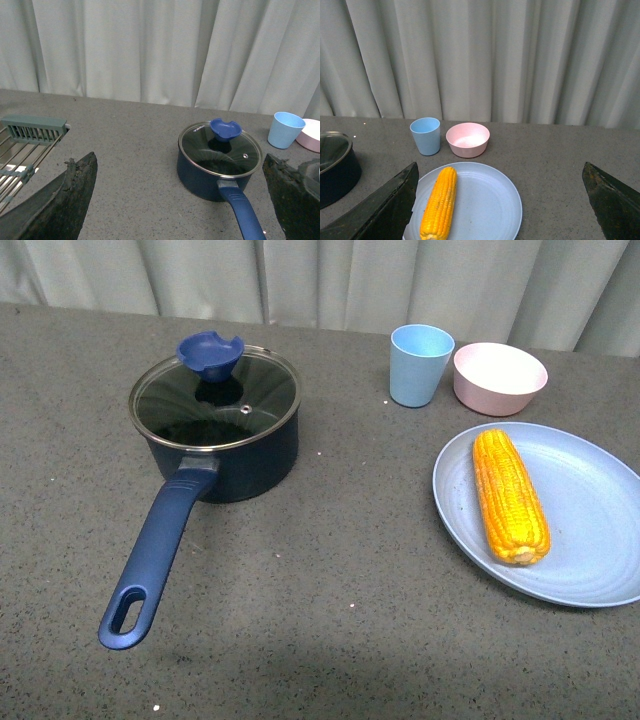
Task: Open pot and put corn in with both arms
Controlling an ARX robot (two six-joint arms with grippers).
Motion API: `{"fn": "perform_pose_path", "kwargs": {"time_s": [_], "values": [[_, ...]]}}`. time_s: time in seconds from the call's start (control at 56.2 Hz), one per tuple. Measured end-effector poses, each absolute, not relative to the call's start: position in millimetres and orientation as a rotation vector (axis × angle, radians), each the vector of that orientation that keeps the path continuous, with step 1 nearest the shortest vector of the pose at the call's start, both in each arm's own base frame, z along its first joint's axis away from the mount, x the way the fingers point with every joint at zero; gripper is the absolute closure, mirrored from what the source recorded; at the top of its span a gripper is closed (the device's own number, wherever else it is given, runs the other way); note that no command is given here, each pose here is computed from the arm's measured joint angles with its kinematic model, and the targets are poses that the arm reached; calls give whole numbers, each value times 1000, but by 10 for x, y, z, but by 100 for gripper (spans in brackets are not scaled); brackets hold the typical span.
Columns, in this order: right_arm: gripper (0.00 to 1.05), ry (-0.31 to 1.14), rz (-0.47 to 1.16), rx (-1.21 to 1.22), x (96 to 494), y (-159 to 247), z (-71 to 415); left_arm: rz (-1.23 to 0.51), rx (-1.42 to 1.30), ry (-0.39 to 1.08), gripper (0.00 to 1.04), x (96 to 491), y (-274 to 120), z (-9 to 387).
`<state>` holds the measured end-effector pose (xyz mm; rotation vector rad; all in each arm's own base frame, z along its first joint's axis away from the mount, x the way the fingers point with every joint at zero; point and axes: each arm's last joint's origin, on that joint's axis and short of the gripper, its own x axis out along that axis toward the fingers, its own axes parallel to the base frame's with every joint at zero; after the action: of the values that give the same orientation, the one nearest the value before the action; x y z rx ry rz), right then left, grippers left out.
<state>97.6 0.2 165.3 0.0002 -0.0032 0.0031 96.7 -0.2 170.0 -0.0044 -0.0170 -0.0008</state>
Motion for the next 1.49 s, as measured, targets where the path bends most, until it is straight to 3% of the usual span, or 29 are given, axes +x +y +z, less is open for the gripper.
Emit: {"fn": "perform_pose_path", "kwargs": {"time_s": [1.495], "values": [[9,-3,3,0,976,2,1653,0,-4,-17,6,967,-2,1700]]}}
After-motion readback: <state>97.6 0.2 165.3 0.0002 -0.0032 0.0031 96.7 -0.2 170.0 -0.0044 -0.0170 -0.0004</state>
